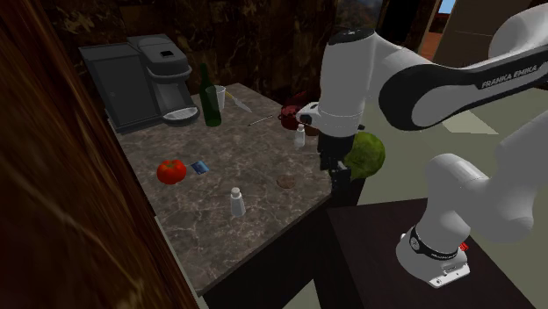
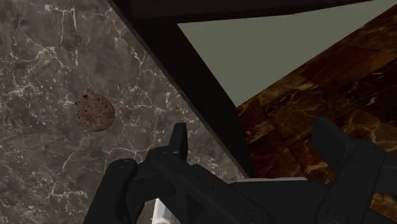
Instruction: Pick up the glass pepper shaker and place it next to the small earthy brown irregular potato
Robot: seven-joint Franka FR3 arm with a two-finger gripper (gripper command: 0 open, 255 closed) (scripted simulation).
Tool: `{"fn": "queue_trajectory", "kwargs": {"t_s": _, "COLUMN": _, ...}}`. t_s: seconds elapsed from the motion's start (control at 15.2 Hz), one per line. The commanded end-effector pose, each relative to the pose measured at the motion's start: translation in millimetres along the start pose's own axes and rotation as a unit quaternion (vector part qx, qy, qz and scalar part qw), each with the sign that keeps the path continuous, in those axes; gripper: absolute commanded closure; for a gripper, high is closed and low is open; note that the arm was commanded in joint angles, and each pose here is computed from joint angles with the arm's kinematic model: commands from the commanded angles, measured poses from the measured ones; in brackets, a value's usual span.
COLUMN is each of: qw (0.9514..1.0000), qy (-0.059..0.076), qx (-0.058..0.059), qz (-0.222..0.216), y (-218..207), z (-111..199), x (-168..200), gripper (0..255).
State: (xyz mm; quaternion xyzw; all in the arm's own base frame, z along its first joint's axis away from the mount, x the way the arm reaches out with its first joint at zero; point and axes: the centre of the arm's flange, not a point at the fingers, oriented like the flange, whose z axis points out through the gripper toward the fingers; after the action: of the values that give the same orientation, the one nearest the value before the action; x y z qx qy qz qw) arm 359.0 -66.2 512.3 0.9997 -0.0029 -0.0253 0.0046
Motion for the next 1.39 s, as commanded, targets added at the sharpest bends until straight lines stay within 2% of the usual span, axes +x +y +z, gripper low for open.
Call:
{"fn": "queue_trajectory", "kwargs": {"t_s": 0.0, "qw": 0.9999, "qy": 0.010, "qx": -0.003, "qz": -0.007, "y": 8.5, "z": 11.6, "x": 19.8, "gripper": 0}}
{"fn": "queue_trajectory", "kwargs": {"t_s": 0.66, "qw": 0.9974, "qy": 0.055, "qx": -0.018, "qz": -0.042, "y": 60.6, "z": 60.5, "x": 115.2, "gripper": 0}}
{"fn": "queue_trajectory", "kwargs": {"t_s": 1.32, "qw": 0.9916, "qy": 0.100, "qx": -0.032, "qz": -0.076, "y": 107.3, "z": 99.0, "x": 218.0, "gripper": 0}}
